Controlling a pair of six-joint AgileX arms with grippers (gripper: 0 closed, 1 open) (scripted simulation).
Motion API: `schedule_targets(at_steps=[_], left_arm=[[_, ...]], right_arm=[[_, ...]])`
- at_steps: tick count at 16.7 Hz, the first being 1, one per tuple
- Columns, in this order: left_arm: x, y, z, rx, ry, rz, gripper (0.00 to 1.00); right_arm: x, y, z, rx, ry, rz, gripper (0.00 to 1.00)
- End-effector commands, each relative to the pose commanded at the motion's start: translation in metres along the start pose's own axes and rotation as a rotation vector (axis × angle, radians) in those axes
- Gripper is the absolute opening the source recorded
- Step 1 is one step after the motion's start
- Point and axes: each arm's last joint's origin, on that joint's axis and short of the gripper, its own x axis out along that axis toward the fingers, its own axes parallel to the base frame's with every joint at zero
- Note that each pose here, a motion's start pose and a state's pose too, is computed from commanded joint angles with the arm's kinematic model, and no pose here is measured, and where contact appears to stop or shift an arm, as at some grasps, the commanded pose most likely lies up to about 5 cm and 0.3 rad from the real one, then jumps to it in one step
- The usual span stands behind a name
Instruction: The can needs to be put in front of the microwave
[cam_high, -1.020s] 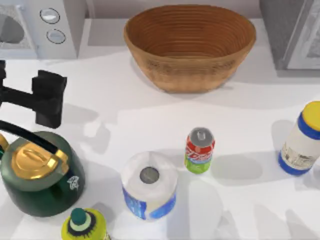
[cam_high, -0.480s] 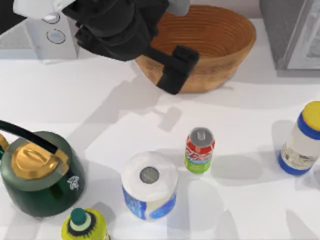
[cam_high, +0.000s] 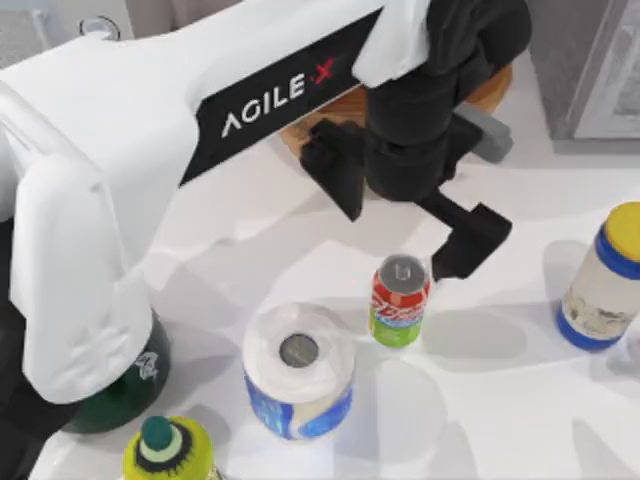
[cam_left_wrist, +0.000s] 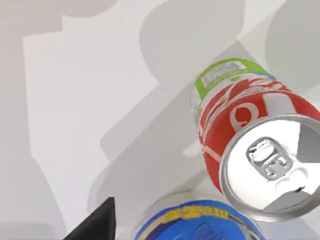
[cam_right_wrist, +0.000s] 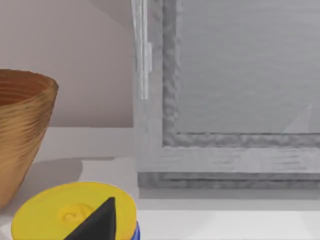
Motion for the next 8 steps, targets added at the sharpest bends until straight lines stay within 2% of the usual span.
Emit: schedule_targets(at_steps=[3, 8], left_arm=[[0.0152, -0.0093, 0.0069, 0.018, 0.052, 0.002, 1.0], [0.0157, -0.007, 0.007, 0.013, 0.052, 0.002, 1.0]], right_arm=[[0.0, 0.0, 0.0, 0.0, 0.0, 0.0, 1.0], [0.0, 0.0, 0.0, 0.0, 0.0, 0.0, 1.0]])
